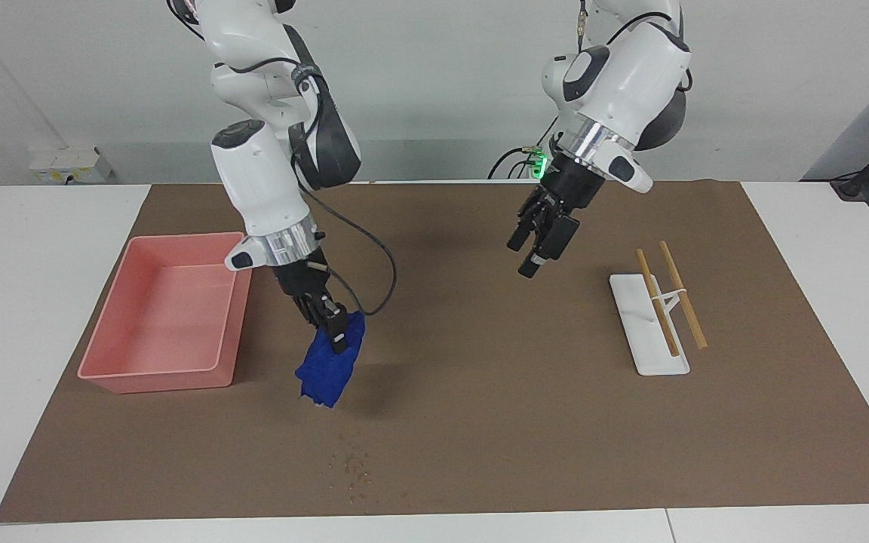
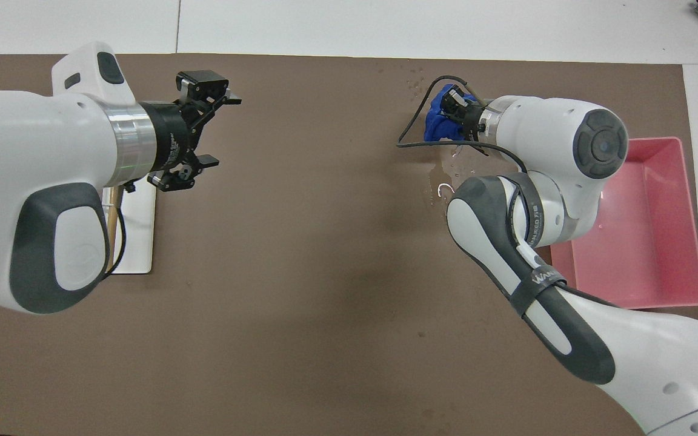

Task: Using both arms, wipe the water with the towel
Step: 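Wipe the wet spot using the right gripper while the left gripper retracts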

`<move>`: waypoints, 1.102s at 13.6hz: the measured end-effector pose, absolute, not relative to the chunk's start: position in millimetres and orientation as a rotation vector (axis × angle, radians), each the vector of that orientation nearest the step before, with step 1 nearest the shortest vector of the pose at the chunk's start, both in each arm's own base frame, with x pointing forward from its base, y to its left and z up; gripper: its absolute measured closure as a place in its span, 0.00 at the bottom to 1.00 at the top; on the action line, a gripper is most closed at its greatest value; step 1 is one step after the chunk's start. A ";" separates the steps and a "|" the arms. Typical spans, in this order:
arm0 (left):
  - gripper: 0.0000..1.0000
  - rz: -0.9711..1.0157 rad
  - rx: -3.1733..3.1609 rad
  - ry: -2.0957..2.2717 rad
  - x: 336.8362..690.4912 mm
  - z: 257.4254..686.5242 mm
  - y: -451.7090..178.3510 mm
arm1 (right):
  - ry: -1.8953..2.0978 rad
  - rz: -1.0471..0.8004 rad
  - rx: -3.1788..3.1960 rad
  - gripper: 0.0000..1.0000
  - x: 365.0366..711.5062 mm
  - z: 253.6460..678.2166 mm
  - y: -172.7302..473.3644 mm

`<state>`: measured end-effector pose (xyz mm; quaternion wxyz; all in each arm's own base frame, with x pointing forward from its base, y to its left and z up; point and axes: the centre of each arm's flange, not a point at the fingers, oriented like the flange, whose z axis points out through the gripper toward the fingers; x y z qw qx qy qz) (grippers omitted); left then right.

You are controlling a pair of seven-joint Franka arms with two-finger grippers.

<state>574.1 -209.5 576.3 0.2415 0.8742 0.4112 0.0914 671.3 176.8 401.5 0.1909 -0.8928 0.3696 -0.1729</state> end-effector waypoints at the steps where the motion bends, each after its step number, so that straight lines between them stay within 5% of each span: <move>1: 0.00 0.299 2.500 1.000 578.4 573.7 -189.2 | 1.032 -0.494 -2.513 0.77 674.7 386.8 176.3; 7: 0.00 0.379 2.979 0.226 587.3 565.1 -69.1 | 1.030 -0.445 -2.561 0.77 674.3 308.7 187.7; 15: 0.00 -0.119 3.124 -0.227 530.8 654.9 -41.0 | 1.166 -0.187 -2.634 0.77 635.8 299.8 199.1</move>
